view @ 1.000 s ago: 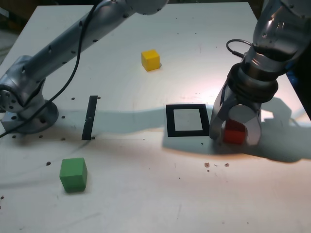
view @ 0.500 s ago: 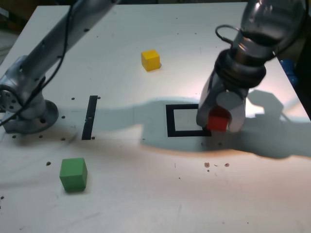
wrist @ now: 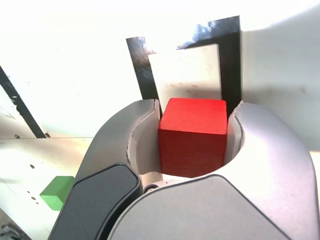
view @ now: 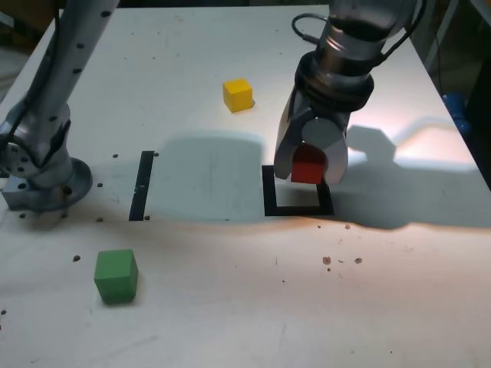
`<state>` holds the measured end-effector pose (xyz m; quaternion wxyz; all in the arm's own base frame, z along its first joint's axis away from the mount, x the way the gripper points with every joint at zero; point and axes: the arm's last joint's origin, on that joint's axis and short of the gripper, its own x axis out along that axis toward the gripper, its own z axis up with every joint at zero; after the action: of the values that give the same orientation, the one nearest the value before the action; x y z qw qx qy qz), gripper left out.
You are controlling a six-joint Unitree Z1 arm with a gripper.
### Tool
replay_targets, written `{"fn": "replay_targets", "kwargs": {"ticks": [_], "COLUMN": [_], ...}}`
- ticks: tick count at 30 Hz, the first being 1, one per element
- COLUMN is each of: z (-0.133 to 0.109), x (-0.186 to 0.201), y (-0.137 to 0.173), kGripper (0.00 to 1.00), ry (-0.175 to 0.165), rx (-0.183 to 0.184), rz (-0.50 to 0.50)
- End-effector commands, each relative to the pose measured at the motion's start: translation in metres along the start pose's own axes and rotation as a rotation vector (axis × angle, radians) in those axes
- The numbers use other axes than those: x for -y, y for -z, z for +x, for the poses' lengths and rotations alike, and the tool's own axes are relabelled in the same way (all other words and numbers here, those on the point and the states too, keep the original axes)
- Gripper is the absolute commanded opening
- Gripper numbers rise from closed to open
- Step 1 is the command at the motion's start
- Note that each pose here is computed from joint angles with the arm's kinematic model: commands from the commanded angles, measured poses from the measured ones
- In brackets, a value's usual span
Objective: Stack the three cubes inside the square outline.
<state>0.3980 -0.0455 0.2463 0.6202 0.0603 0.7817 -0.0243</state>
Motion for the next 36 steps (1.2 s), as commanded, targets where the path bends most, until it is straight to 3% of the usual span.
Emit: {"fn": "replay_targets", "kwargs": {"ticks": [1, 15, 17, 21, 22, 28, 36], "z": [0.001, 0.028, 0.030, 0.034, 0.034, 0.032, 0.013], "x": [-0.001, -0.011, -0.012, -0.013, -0.013, -0.014, -0.033], "y": [0.002, 0.004, 0.004, 0.004, 0.004, 0.007, 0.032], "kGripper": [0.33, 0.36, 0.51, 0.92, 0.97, 1.00, 1.00], "ry": [0.006, 0.040, 0.044, 0.053, 0.053, 0.048, 0.006], "rx": [0.004, -0.027, -0.027, -0.025, -0.024, -0.016, -0.011], "rz": [-0.009, -0.060, -0.059, -0.056, -0.056, -0.060, -0.114]}}
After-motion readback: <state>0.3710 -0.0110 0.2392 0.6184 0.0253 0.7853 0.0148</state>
